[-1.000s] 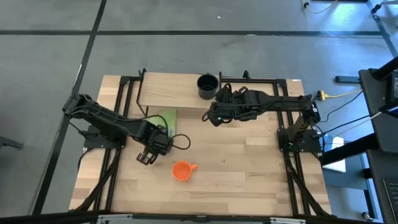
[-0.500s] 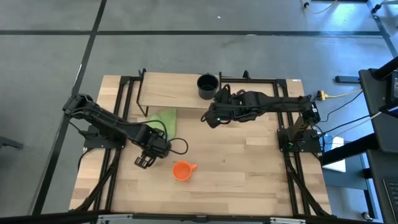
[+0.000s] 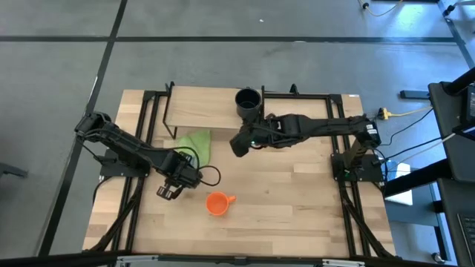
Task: Stack small to large cups/mugs on shelf
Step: Put the blue mug on the shelf
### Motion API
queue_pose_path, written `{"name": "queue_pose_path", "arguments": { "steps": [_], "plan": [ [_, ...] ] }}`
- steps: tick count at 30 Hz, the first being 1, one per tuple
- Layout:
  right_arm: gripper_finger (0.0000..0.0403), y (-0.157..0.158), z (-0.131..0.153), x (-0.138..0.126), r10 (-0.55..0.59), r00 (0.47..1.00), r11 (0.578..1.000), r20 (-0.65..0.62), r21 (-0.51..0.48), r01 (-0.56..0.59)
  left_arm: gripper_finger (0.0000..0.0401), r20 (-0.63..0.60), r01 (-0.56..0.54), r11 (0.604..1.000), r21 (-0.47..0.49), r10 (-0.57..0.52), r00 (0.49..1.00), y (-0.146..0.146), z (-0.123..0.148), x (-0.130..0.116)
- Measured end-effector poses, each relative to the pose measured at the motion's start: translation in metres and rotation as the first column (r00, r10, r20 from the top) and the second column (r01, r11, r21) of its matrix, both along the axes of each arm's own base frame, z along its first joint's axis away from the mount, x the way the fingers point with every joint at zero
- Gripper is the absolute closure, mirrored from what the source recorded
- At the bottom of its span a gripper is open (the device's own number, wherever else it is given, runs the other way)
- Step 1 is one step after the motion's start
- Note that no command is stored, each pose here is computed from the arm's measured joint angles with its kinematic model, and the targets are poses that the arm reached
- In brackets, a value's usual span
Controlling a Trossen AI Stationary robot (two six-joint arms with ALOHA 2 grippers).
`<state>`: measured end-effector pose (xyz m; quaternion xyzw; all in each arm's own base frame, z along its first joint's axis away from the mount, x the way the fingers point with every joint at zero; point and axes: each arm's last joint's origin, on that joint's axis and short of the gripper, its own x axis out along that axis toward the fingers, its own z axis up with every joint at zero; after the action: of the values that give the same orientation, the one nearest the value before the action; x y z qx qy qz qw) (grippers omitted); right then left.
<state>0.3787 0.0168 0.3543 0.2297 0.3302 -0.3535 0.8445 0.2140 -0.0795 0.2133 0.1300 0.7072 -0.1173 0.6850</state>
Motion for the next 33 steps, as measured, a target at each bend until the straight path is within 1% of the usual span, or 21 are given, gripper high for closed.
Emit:
{"name": "queue_pose_path", "arguments": {
  "steps": [7, 15, 19, 24, 28, 33],
  "plan": [
    [0.0155, 0.001, -0.013, 0.002, -0.017, 1.000, 0.999, 0.001, 0.039, 0.017, 0.0379, -0.002, -0.011, 0.999, -0.031, 0.011, 1.000, -0.002, 0.000, 0.000],
    [0.0155, 0.001, -0.012, 0.004, -0.015, 1.000, 0.999, 0.022, 0.041, 0.014, 0.0377, 0.008, -0.018, 0.998, -0.068, 0.019, 1.000, -0.003, 0.000, 0.002],
    [0.0155, 0.001, -0.012, 0.004, -0.014, 1.000, 0.999, 0.021, 0.040, 0.013, 0.0376, 0.015, -0.026, 0.993, -0.113, 0.028, 0.999, -0.005, 0.000, 0.004],
    [0.0155, 0.001, -0.012, 0.004, -0.013, 1.000, 0.999, 0.020, 0.040, 0.012, 0.0374, 0.009, -0.053, 0.991, -0.122, 0.054, 0.998, -0.005, -0.003, 0.003],
    [0.0155, 0.001, -0.012, 0.004, -0.008, 1.000, 0.999, 0.019, 0.046, 0.008, 0.0367, -0.019, -0.083, 0.984, -0.160, 0.081, 0.997, -0.006, -0.009, 0.001],
    [0.0155, 0.001, -0.012, 0.004, 0.003, 1.000, 0.999, 0.013, 0.041, -0.004, 0.0349, -0.009, -0.096, 0.980, -0.172, 0.096, 0.995, -0.009, -0.010, 0.001]
  ]
}}
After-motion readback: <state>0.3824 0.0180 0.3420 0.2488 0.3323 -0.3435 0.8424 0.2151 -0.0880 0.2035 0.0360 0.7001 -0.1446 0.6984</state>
